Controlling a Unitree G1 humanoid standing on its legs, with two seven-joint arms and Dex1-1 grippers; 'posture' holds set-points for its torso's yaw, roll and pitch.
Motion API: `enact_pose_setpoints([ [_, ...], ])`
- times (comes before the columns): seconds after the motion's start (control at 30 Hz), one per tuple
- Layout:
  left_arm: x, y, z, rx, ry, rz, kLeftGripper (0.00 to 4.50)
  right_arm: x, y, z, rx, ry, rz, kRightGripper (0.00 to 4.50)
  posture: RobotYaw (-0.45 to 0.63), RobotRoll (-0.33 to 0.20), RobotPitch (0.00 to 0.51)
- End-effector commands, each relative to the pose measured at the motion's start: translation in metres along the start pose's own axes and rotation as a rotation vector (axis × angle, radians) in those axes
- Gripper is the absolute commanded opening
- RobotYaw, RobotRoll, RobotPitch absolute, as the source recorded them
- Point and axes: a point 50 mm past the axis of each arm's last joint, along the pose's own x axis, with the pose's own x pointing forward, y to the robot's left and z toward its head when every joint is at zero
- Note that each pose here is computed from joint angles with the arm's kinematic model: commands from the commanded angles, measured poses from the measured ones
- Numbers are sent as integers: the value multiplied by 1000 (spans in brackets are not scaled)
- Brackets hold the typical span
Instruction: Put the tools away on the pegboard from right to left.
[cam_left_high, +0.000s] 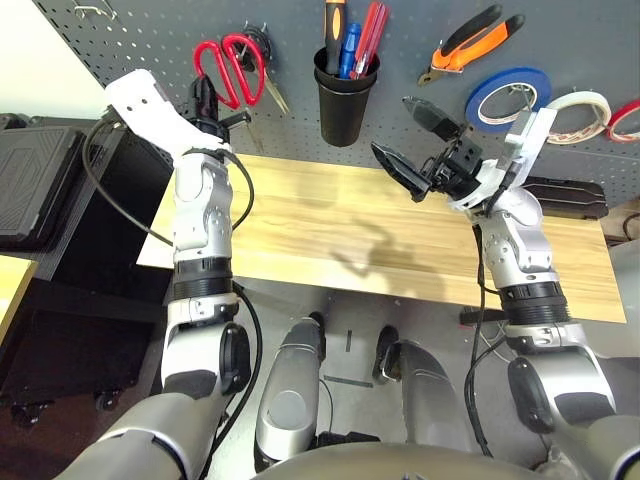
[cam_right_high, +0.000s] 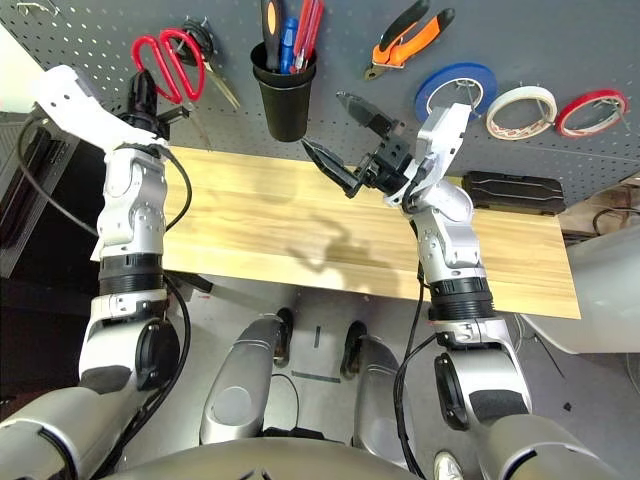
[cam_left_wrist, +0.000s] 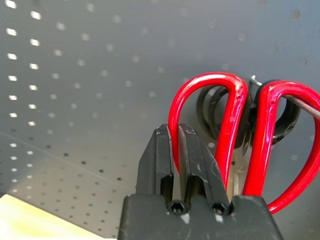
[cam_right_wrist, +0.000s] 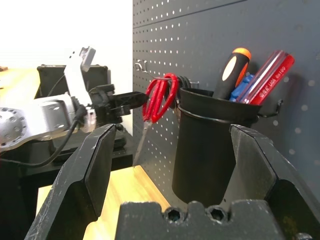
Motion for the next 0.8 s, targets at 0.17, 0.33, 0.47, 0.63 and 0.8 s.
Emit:
enact_pose_setpoints([
  [0.17, 7, 4, -21, 137, 75, -19, 932, 2, 2, -3, -14, 4, -4, 4500, 239, 0, 209],
  [0.33, -9, 12, -33, 179, 107, -57, 2748, -2, 1, -5, -22, 22, -35, 4500, 234, 0, 209],
  [0.47, -29, 19, -44, 204, 146, -95, 4323, -10, -2, -11, -23, 62, -108, 4500, 245, 0, 211],
  [0.63, -54, 29, -51, 239, 174, -121, 4455, -22, -4, -17, -36, 92, -221, 4500, 249, 0, 213],
  [0.8, -78, 44, -55, 275, 201, -128, 4455, -40, -5, -20, -75, 125, -357, 4500, 243, 0, 213],
])
